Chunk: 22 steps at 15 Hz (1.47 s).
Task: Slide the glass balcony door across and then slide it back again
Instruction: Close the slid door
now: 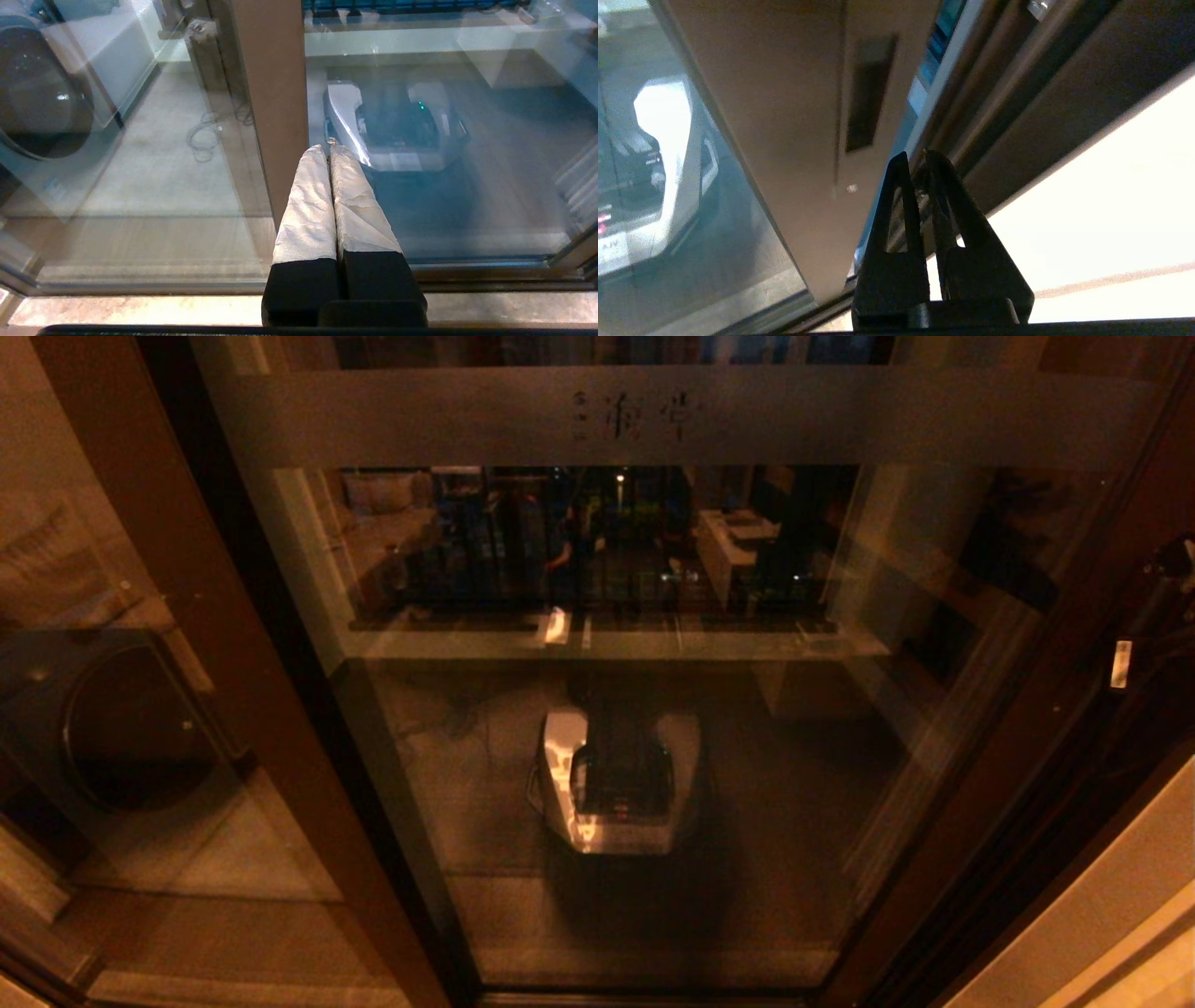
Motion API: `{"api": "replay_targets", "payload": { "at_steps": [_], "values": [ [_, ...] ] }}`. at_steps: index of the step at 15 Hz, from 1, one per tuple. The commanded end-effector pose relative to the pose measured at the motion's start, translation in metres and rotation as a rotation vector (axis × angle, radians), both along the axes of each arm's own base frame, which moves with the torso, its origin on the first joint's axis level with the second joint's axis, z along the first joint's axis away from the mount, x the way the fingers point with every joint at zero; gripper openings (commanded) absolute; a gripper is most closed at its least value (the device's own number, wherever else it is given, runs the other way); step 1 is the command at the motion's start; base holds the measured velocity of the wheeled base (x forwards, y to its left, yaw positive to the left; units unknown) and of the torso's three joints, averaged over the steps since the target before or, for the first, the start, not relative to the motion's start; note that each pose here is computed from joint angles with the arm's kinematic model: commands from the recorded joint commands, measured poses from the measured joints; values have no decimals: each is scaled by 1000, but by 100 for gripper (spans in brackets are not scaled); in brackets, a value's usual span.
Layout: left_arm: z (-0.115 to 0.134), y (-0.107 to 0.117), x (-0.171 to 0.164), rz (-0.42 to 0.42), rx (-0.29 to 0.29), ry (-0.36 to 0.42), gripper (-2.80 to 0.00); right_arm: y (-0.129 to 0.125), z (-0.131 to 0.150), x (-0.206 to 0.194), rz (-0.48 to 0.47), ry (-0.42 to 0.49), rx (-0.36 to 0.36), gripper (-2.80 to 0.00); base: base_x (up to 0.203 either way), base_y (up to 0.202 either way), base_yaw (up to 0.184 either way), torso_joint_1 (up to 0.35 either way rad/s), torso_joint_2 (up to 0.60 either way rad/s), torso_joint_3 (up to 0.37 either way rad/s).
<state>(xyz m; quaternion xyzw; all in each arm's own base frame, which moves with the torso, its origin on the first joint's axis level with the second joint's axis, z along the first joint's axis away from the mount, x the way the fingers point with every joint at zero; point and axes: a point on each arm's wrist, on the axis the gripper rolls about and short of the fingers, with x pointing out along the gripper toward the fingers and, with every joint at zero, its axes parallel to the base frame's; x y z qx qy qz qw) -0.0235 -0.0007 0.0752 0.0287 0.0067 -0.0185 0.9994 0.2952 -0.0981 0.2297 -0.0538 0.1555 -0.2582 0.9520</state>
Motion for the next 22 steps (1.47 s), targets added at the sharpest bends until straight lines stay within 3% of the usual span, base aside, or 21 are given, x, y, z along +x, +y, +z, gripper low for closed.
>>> {"api": "replay_targets", "payload": {
  "at_steps": [1, 22],
  "values": [
    [0, 0, 0, 0, 1, 2, -280, -4, -6, 11, -3, 9, 1, -280, 0, 0, 0, 0, 0, 0],
    [0, 0, 0, 0, 1, 1, -280, -14, -8, 44, -27, -16, 3, -280, 0, 0, 0, 0, 0, 0]
  ]
}}
